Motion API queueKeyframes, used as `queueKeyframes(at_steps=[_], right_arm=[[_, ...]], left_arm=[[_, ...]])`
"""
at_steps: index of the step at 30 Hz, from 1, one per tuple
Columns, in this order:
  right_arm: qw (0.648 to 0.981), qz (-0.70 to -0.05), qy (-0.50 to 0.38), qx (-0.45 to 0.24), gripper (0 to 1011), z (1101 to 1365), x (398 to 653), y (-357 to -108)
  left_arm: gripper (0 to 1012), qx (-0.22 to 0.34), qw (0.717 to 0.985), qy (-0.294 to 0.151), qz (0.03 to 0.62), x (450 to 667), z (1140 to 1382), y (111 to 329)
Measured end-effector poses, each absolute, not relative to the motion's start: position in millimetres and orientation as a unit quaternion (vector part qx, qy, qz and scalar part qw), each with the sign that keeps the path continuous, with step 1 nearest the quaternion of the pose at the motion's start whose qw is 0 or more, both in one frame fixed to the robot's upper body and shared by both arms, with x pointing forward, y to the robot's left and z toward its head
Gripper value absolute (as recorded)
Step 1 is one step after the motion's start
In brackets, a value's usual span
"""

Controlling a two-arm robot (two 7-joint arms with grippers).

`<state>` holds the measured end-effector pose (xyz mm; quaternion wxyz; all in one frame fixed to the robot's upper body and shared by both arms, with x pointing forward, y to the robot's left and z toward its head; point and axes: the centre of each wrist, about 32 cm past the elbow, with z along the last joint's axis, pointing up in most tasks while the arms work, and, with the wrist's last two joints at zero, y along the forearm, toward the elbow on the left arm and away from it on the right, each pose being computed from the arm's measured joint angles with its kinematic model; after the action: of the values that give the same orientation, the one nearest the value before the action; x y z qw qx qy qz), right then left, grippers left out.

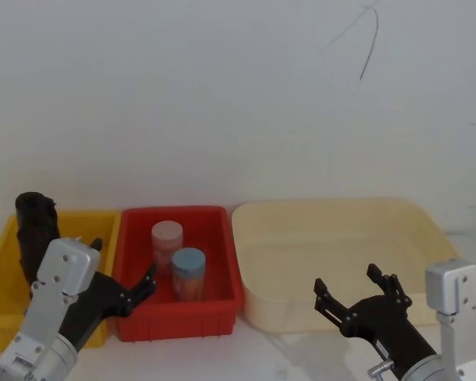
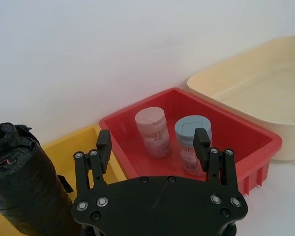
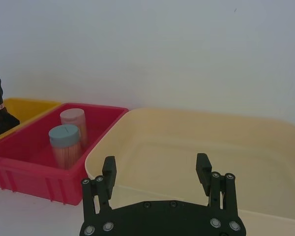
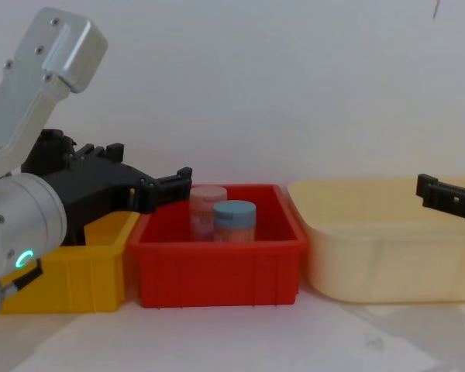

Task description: Pick up the garbage bag with the one hand and transfer it to the other hand.

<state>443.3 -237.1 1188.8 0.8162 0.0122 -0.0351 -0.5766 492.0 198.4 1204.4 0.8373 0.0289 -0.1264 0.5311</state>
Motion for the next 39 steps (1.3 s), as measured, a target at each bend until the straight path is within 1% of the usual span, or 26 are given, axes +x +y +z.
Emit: queueKeyframes(at_steps=[16,21,25,30,32,33,39], right_arm=[[0.816,-0.577,-0.035,0.012,999,1189,443,-237],[0.818,-0.574,-0.035,0.012,1000,1190,444,-237],[0.824,-0.566,-0.032,0.014,1000,1195,445,-236],[0.834,-0.552,-0.022,0.014,1000,1206,448,-232],[0.836,-0.548,-0.018,0.013,1000,1210,449,-231],[0.837,-0.546,-0.016,0.012,1000,1211,449,-230],[0.848,-0.53,0.006,0.004,1000,1226,453,-219]], left_arm=[[1001,0.029,0.837,-0.126,0.531,492,1204,198],[1001,0.034,0.839,-0.128,0.528,492,1208,199],[1001,0.04,0.841,-0.131,0.523,491,1215,199],[1001,0.045,0.845,-0.133,0.516,487,1230,200],[1001,0.048,0.847,-0.134,0.513,483,1242,200],[1001,0.048,0.847,-0.134,0.513,483,1242,200],[1001,0.055,0.847,-0.126,0.513,468,1264,207]])
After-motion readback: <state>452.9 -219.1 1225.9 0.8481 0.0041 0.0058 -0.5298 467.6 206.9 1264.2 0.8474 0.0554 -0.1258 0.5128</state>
